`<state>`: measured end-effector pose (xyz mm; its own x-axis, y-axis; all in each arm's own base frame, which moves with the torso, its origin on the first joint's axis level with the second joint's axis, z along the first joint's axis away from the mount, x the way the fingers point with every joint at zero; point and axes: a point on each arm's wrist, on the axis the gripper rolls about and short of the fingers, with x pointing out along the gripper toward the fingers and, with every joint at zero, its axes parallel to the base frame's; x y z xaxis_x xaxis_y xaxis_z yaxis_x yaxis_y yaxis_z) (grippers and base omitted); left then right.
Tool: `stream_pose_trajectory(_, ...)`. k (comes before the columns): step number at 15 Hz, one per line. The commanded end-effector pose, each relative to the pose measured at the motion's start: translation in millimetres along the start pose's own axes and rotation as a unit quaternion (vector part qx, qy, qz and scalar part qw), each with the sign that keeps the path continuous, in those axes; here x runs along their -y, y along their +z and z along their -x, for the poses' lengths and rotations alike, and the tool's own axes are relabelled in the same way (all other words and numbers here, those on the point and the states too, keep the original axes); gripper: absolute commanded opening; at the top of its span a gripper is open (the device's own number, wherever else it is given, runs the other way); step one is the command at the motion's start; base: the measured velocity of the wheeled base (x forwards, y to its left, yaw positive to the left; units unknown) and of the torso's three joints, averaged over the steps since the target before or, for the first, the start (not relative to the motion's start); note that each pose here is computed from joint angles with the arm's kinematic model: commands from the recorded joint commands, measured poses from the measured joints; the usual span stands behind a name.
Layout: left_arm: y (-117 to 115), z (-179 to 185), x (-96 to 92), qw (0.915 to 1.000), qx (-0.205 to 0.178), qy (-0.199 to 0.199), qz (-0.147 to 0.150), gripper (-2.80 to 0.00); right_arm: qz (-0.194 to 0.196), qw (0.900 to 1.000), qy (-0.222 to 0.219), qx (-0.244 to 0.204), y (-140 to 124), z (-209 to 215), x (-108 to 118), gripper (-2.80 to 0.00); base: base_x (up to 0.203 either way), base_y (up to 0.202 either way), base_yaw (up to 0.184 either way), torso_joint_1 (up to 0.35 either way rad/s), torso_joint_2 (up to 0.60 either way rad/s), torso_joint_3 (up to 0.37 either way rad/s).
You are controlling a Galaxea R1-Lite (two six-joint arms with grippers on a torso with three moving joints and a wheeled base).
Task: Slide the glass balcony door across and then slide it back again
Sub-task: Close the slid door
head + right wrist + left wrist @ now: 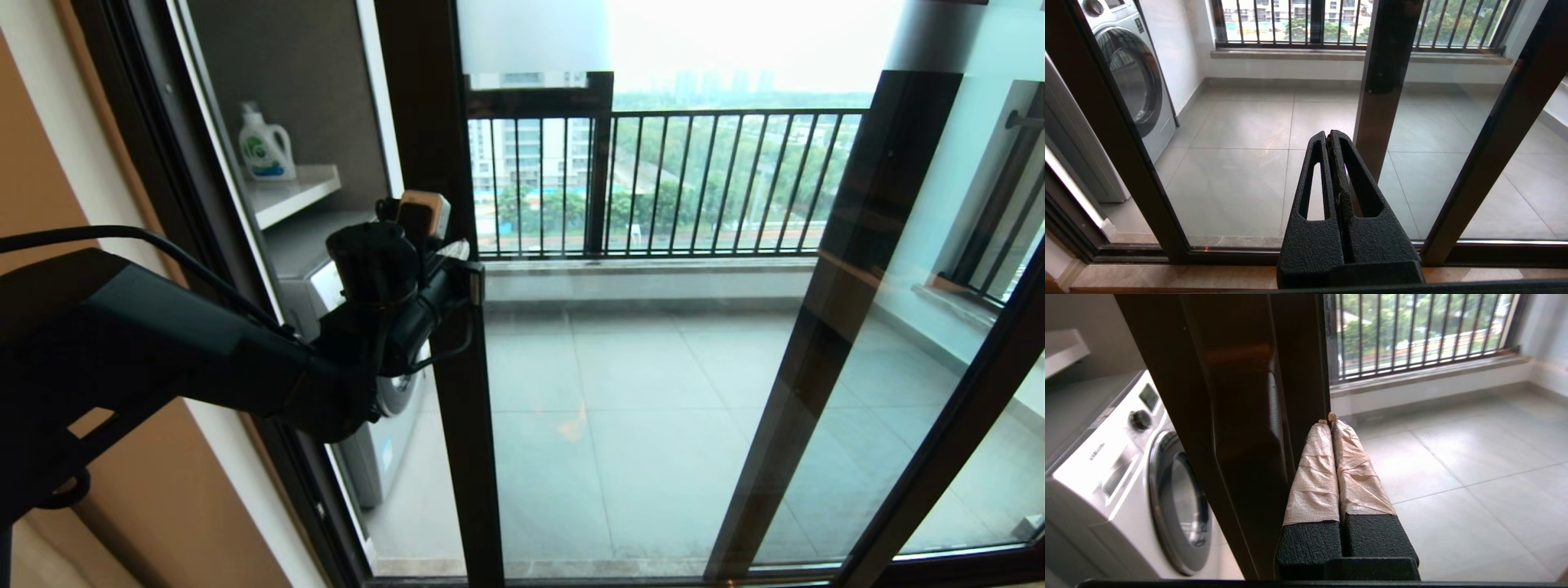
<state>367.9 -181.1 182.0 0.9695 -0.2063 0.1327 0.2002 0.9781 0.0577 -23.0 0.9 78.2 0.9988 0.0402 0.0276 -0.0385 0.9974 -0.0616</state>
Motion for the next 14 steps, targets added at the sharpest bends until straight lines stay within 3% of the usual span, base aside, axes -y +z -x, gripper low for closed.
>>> stream_pose_trajectory(1,4.3,3.1,-21.8,0.9991,0.03,0.03,0.004,-2.8,0.0,1.0,0.001,-0.006,-3.3,-0.9,-0.2,-2.8,0.0,0.0,0.0,0.0,0.0,0.0)
stream_pose_trajectory(5,-4.7,0.3,-43.9,0.9982,0.021,0.056,-0.002,-2.8,0.0,1.0,0.0,-0.006,-3.3,-0.9,-0.2,-2.8,0.0,0.0,0.0,0.0,0.0,0.0)
stream_pose_trajectory(14,-2.8,0.2,-58.3,0.997,0.024,0.074,-0.003,-2.8,0.0,1.0,0.0,-0.005,-3.3,-0.8,-0.2,-2.8,0.0,0.0,0.0,0.0,0.0,0.0)
